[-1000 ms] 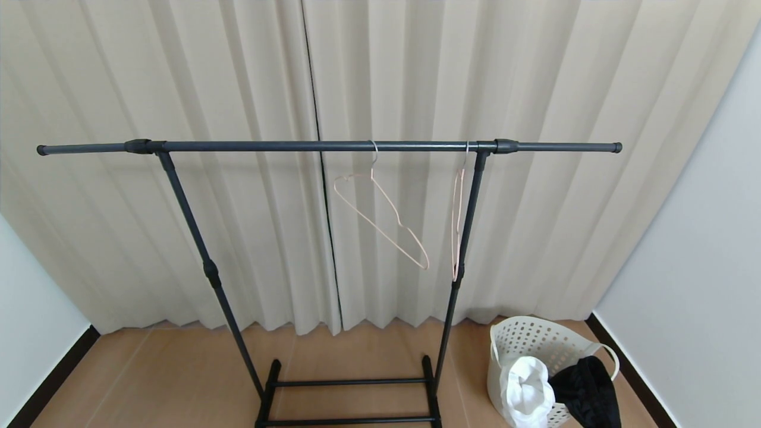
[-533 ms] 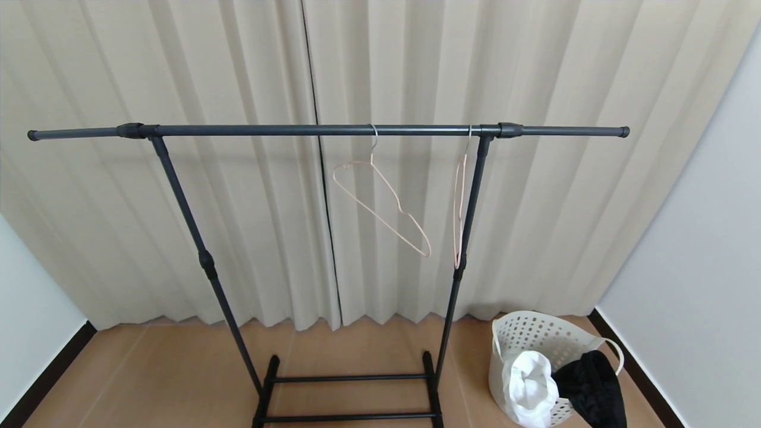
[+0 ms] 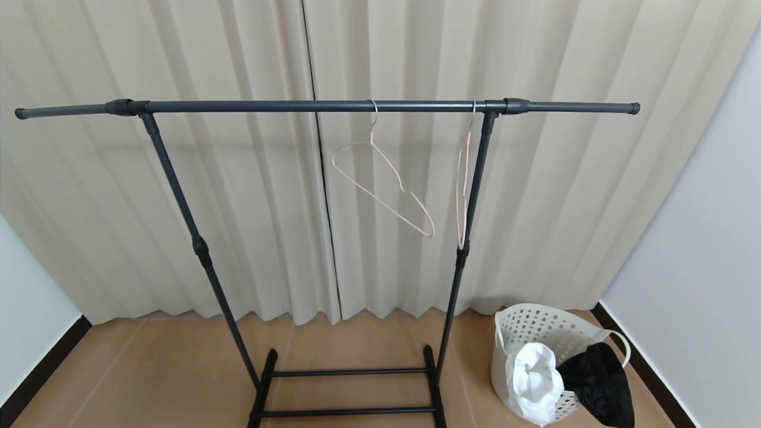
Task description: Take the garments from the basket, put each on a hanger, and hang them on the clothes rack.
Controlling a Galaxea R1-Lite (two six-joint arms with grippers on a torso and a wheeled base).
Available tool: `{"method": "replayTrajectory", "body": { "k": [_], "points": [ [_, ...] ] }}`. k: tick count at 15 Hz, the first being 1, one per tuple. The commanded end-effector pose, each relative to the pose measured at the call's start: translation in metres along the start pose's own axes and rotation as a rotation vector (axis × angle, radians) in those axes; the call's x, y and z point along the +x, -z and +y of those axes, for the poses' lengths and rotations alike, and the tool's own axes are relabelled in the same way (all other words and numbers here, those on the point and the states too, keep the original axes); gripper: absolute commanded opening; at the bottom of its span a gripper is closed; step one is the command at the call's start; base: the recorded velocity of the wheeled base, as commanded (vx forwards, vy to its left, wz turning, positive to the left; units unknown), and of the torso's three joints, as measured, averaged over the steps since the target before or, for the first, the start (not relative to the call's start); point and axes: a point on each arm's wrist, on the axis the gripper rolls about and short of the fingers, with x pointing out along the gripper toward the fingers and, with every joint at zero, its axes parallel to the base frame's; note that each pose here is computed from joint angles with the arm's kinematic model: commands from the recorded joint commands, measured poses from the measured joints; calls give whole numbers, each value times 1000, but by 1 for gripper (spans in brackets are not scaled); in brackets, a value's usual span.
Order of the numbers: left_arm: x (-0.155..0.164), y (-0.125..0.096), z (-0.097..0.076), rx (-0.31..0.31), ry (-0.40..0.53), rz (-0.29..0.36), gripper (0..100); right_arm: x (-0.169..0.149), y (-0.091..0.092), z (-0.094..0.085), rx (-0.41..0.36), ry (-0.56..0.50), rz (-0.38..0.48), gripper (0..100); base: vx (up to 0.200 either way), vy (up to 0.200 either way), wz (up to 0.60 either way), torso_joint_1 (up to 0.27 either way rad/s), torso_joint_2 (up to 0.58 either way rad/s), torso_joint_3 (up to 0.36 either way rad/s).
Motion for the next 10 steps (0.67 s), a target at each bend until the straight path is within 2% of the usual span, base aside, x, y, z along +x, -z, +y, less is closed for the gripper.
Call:
{"method": "replayTrajectory", "body": {
  "k": [1,10],
  "points": [
    [0,0,0,1,1,3,100,0,0,0,0,-1,2,100,0,0,0,-193,496,300],
    [0,0,0,0,-1,2,100,0,0,0,-1,-1,2,100,0,0,0,-210,541,331]
  ]
}}
